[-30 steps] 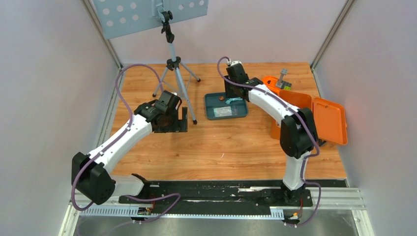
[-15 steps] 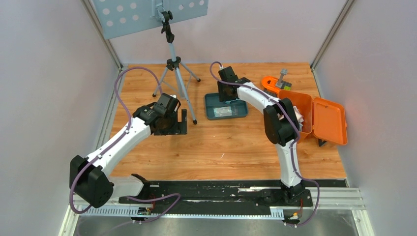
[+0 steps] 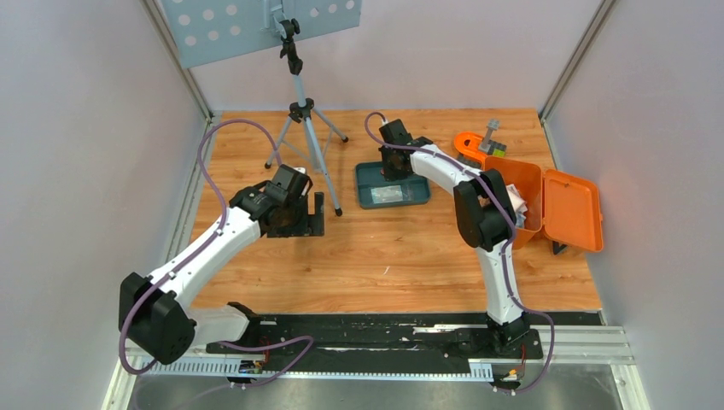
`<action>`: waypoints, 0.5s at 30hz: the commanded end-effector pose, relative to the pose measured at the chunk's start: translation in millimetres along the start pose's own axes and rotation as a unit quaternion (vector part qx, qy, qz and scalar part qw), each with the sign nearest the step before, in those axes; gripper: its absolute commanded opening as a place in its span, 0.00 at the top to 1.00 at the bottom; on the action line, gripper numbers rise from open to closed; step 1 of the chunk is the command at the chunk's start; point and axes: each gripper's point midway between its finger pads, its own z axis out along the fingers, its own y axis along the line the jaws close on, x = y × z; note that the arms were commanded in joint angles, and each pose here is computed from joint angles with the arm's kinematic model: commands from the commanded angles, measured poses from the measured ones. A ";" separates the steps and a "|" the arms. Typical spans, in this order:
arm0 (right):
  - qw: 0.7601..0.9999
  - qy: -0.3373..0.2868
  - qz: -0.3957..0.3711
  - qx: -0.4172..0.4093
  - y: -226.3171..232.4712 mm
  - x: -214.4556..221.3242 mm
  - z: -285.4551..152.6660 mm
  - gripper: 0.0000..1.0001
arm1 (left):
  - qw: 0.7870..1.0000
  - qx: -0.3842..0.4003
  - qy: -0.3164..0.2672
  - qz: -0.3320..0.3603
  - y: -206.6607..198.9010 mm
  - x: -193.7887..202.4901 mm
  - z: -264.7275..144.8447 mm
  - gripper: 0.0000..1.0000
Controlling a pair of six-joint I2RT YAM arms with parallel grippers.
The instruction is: Organize the medicine kit
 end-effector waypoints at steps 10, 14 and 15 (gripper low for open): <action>1.000 -0.003 -0.019 -0.005 -2.3 -4.8 -6.8 0.99 | 0.999 0.030 -0.027 -0.014 -7.4 -5.3 -10.2 0.00; 0.998 -0.016 -0.043 -0.051 11.8 -14.9 -28.0 1.00 | 0.999 0.034 -0.027 -0.013 -8.4 -5.3 -11.4 0.00; 0.997 -0.021 -0.051 -0.055 13.1 -17.7 -34.1 1.00 | 0.999 0.034 -0.028 -0.012 -8.6 -6.1 -12.1 0.00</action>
